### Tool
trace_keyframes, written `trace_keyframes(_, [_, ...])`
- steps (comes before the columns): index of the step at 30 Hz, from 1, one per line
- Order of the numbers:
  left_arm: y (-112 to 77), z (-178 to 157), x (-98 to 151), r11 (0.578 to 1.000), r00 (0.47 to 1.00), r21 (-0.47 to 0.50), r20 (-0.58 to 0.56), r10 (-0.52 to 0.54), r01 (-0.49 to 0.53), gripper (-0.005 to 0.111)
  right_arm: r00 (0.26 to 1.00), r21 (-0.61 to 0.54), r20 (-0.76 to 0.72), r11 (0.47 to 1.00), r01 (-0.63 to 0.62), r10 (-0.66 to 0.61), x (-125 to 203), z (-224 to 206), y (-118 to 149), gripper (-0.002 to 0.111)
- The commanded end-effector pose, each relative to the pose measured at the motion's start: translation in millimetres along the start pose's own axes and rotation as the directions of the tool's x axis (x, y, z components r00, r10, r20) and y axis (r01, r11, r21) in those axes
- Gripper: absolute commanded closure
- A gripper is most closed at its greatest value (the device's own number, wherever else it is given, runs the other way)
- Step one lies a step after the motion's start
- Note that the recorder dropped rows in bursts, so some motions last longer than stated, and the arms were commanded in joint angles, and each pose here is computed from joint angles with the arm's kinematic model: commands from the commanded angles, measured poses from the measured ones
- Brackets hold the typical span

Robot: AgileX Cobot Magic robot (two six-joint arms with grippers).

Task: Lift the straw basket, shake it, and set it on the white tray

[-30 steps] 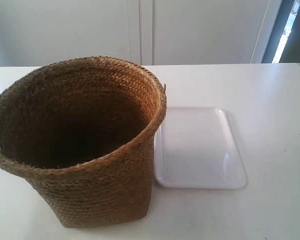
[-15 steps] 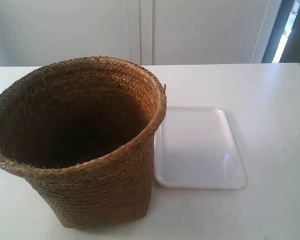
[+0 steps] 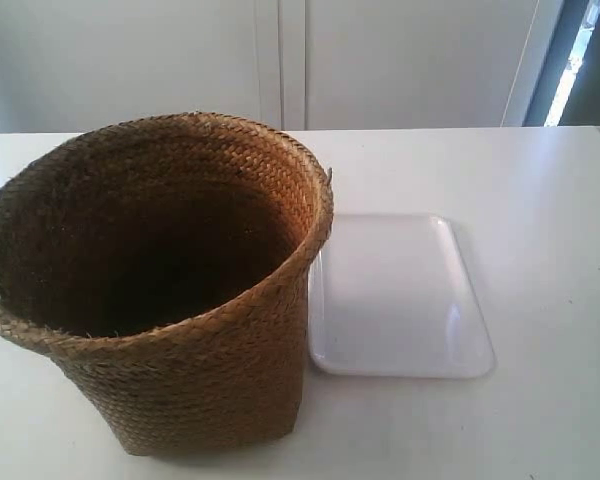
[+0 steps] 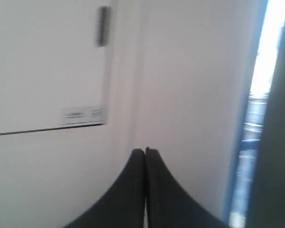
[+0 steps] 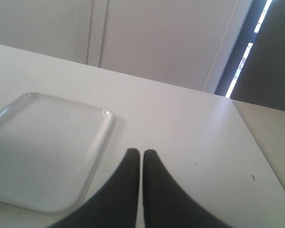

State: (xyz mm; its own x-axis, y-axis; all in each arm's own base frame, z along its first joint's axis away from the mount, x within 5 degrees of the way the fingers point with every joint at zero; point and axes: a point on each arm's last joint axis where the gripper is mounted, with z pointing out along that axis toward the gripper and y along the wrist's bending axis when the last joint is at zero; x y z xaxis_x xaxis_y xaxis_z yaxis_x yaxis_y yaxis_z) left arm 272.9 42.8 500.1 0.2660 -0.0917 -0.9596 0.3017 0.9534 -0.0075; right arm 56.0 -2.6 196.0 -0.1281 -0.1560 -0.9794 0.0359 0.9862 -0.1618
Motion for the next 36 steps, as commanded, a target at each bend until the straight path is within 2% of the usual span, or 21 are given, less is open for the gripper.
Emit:
trace_keyframes(1, [-6.4, 0.0, 5.5, 0.932, 0.981, 0.325, -0.155, -0.114, 0.159, 0.107, 1.0, 0.007, 0.003, 1.0, -0.009, 0.009, 1.5, -0.1, -0.1, 0.105])
trace_keyframes(3, [1.7, 1.6, 22.3, 0.936, 0.918, 0.278, -0.384, -0.097, 0.216, 0.107, 1.0, 0.007, 0.003, 1.0, -0.009, 0.009, 1.5, -0.1, -0.1, 0.105])
trace_keyframes(4, [8.2, 1.8, 32.9, 0.947, 0.853, 0.223, -0.514, -0.088, 0.232, 0.107, 1.0, 0.007, 0.003, 1.0, -0.009, 0.009, 1.5, -0.1, -0.1, 0.105])
trace_keyframes(6, [25.7, -1.2, 51.6, 0.974, 0.682, 0.08, -0.726, -0.09, 0.213, 0.107, 1.0, 0.007, 0.003, 1.0, -0.009, 0.009, 1.5, -0.1, -0.1, 0.105])
trace_keyframes(7, [34.1, -3.1, 60.8, 0.981, 0.578, -0.001, -0.808, -0.114, 0.192, 0.107, 1.0, 0.007, 0.003, 1.0, -0.009, 0.009, 1.5, -0.1, -0.1, 0.105])
trace_keyframes(9, [49.8, -7.6, 77.3, 0.997, 0.405, -0.063, -0.911, -0.08, 0.054, 0.107, 1.0, 0.007, 0.003, 1.0, -0.009, 0.009, 1.5, -0.1, -0.1, 0.105])
trace_keyframes(11, [60.5, -12.3, 86.5, 0.994, 0.301, -0.096, -0.951, -0.075, -0.054, 0.107, 1.0, 0.007, 0.003, 1.0, -0.009, 0.009, 1.5, -0.1, -0.1, 0.105])
trace_keyframes(12, [62.7, -14.3, 88.4, 0.989, 0.269, -0.124, -0.958, -0.099, -0.077, 0.107, 1.0, 0.007, 0.003, 1.0, -0.009, 0.009, 1.5, -0.1, -0.1, 0.105])
trace_keyframes(15, [61.3, -15.5, 87.2, 0.974, 0.27, -0.22, -0.942, -0.2, -0.046, 0.107, 1.0, 0.007, 0.003, 1.0, -0.009, 0.009, 1.5, -0.1, -0.1, 0.105])
trace_keyframes(17, [55.0, -15.6, 86.6, 0.977, 0.261, -0.213, -0.942, -0.209, 0.016, 0.107, 1.0, 0.007, 0.003, 1.0, -0.009, 0.009, 1.5, -0.1, -0.1, 0.105])
trace_keyframes(18, [51.1, -16.5, 86.9, 0.978, 0.242, -0.203, -0.947, -0.21, 0.055, 0.107, 1.0, 0.007, 0.003, 1.0, -0.009, 0.009, 1.5, -0.1, -0.1, 0.105])
trace_keyframes(22, [39.4, -9.9, 92.7, 0.975, 0.298, -0.11, -0.94, -0.166, 0.195, 0.107, 1.0, 0.007, 0.003, 1.0, -0.009, 0.009, 1.5, -0.1, -0.1, 0.105])
trace_keyframes(23, [33.6, -6.9, 95.3, 0.964, 0.323, -0.076, -0.933, -0.159, 0.255, 0.107, 1.0, 0.007, 0.003, 1.0, -0.009, 0.009, 1.5, -0.1, -0.1, 0.105])
trace_keyframes(25, [23.8, -2.2, 99.7, 0.949, 0.334, -0.04, -0.93, -0.15, 0.314, 0.107, 1.0, 0.007, 0.003, 1.0, -0.009, 0.009, 1.5, -0.1, -0.1, 0.105])
trace_keyframes(32, [-25.1, 2.9, 111.2, 0.963, 0.241, 0.088, -0.97, 0.025, 0.254, 0.106, 1.0, 0.007, 0.003, 1.0, -0.009, 0.009, 1.5, -0.1, -0.1, 0.105])
trace_keyframes(36, [-43.4, -4.4, 98.4, 0.978, 0.225, 0.105, -0.972, 0.063, 0.181, 0.095, 1.0, 0.007, 0.003, 1.0, -0.009, 0.009, 1.5, -0.1, -0.1, 0.105])
